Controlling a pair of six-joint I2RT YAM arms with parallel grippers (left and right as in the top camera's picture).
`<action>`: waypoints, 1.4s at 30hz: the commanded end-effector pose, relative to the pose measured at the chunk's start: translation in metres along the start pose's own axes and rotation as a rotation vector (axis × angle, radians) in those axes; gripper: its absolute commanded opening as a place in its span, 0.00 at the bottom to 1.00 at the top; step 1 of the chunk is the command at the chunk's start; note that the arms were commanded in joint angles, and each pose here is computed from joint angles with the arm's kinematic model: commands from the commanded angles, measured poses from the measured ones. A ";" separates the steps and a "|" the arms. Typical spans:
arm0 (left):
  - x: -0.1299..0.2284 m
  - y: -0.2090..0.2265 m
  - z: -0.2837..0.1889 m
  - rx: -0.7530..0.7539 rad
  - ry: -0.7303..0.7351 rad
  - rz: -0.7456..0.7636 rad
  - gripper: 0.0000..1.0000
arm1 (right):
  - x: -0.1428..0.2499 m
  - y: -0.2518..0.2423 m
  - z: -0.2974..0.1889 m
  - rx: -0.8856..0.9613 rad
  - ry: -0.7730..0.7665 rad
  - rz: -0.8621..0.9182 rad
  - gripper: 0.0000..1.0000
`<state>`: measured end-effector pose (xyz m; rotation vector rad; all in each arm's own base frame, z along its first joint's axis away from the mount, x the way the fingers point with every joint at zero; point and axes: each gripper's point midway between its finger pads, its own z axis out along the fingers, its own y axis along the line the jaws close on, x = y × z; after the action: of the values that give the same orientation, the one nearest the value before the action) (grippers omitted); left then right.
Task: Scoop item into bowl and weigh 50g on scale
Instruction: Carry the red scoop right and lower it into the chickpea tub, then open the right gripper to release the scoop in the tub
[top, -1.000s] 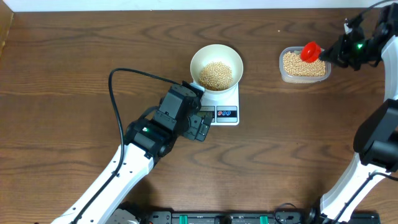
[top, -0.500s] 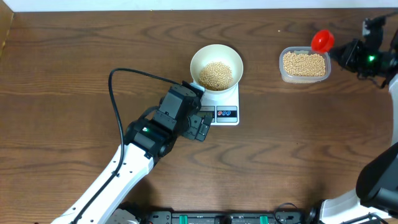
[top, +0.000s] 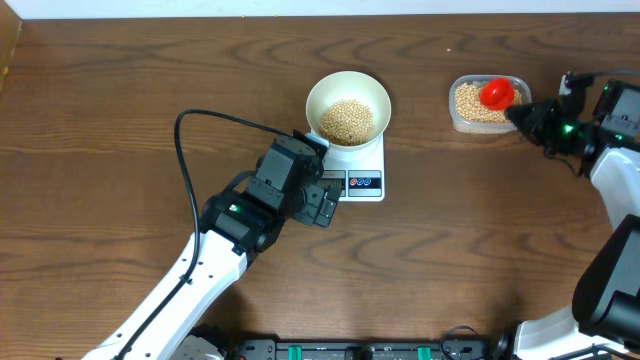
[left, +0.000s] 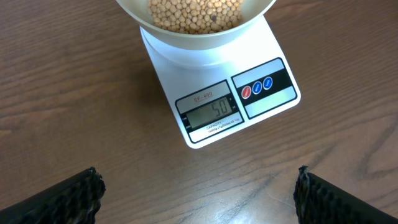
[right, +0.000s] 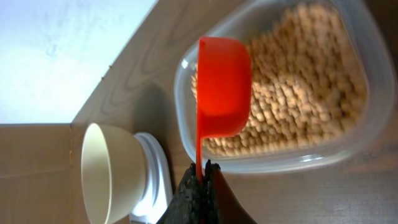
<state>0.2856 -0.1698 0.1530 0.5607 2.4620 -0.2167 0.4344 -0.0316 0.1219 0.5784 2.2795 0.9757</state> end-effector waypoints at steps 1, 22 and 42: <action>0.003 0.004 0.001 -0.017 0.006 -0.006 1.00 | 0.000 0.003 -0.004 0.005 -0.017 0.017 0.01; 0.003 0.004 0.001 -0.017 0.006 -0.006 1.00 | 0.025 -0.021 -0.013 0.093 0.042 0.152 0.38; 0.003 0.004 0.001 -0.017 0.005 -0.006 1.00 | 0.042 0.069 -0.109 0.067 -0.076 -0.284 0.88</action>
<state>0.2856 -0.1698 0.1530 0.5607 2.4620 -0.2167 0.3633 -0.0246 0.1824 0.5189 2.3156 0.8347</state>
